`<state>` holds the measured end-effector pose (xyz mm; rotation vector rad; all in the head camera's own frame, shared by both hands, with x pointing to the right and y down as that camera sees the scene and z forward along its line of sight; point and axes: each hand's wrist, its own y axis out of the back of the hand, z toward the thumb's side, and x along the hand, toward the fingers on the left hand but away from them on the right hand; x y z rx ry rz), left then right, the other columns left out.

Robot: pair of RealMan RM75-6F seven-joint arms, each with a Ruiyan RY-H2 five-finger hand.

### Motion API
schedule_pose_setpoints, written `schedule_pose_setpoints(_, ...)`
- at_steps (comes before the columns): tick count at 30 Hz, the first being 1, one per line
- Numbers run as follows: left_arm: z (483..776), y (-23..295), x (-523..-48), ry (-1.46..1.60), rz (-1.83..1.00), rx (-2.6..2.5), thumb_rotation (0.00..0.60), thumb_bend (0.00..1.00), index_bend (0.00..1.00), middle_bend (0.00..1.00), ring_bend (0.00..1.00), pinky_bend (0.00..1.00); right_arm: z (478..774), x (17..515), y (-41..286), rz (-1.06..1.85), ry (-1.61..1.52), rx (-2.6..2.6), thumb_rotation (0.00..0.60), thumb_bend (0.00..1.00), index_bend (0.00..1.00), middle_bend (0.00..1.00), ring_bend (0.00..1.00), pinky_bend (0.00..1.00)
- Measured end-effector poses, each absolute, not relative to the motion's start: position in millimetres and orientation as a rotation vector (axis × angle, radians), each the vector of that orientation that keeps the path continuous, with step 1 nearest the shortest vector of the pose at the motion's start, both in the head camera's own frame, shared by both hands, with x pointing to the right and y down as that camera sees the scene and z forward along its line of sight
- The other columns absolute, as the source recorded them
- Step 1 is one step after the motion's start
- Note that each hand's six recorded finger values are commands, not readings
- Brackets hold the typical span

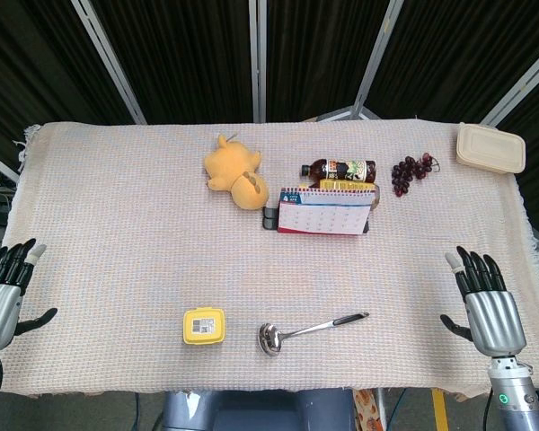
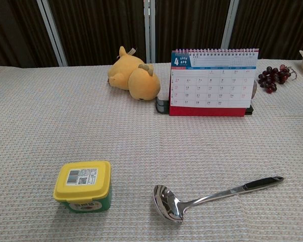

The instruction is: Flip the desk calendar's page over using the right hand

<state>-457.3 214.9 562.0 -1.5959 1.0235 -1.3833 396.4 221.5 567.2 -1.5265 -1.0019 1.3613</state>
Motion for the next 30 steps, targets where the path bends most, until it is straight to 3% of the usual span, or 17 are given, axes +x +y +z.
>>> schedule_pose_setpoints(17,561.4,214.6,-461.8,1.038,-1.395,-1.590,0.600,0.00,0.00,0.00,0.00,0.00,567.6,389.8,218.0,1.342,-1.040,-1.586,0.600,0.01,0.00,0.00,0.00,0.00)
schedule_pose_setpoints(18,561.7,214.5,-462.3,1.039,-1.397,-1.591,0.600,0.00,0.00,0.00,0.00,0.00,567.6,388.7,217.1,1.339,-1.050,-1.598,0.600,0.01,0.00,0.01,0.01,0.04)
schedule_pose_setpoints(20,562.0,213.8,-463.6,1.045,-1.401,-1.590,0.600,0.00,0.00,0.00,0.00,0.00,567.8,384.8,213.8,1.328,-1.081,-1.634,0.600,0.02,0.03,0.11,0.13,0.22)
schedule_pose_setpoints(22,562.0,213.0,-464.5,1.050,-1.403,-1.588,0.600,0.00,0.00,0.00,0.00,0.00,568.8,379.5,207.8,1.318,-1.120,-1.674,0.600,0.03,0.06,0.34,0.38,0.45)
schedule_pose_setpoints(23,561.9,212.5,-464.3,1.051,-1.402,-1.588,0.600,0.00,0.00,0.00,0.00,0.00,569.4,376.8,204.6,1.315,-1.136,-1.688,0.600,0.04,0.07,0.41,0.44,0.48)
schedule_pose_setpoints(25,561.7,212.1,-463.7,1.051,-1.401,-1.588,0.600,0.00,0.00,0.00,0.00,0.00,571.7,368.3,196.8,1.305,-1.169,-1.730,0.600,0.18,0.07,0.50,0.53,0.53)
schedule_pose_setpoints(27,561.8,212.0,-463.2,1.050,-1.400,-1.587,0.600,0.00,0.00,0.00,0.00,0.00,575.0,359.1,191.0,1.294,-1.206,-1.790,0.600,0.35,0.07,0.53,0.56,0.54)
schedule_pose_setpoints(30,561.3,212.0,-463.1,1.050,-1.399,-1.584,0.600,0.00,0.00,0.00,0.00,0.00,584.5,344.0,182.8,1.299,-1.286,-1.921,0.600,0.46,0.07,0.57,0.59,0.54)
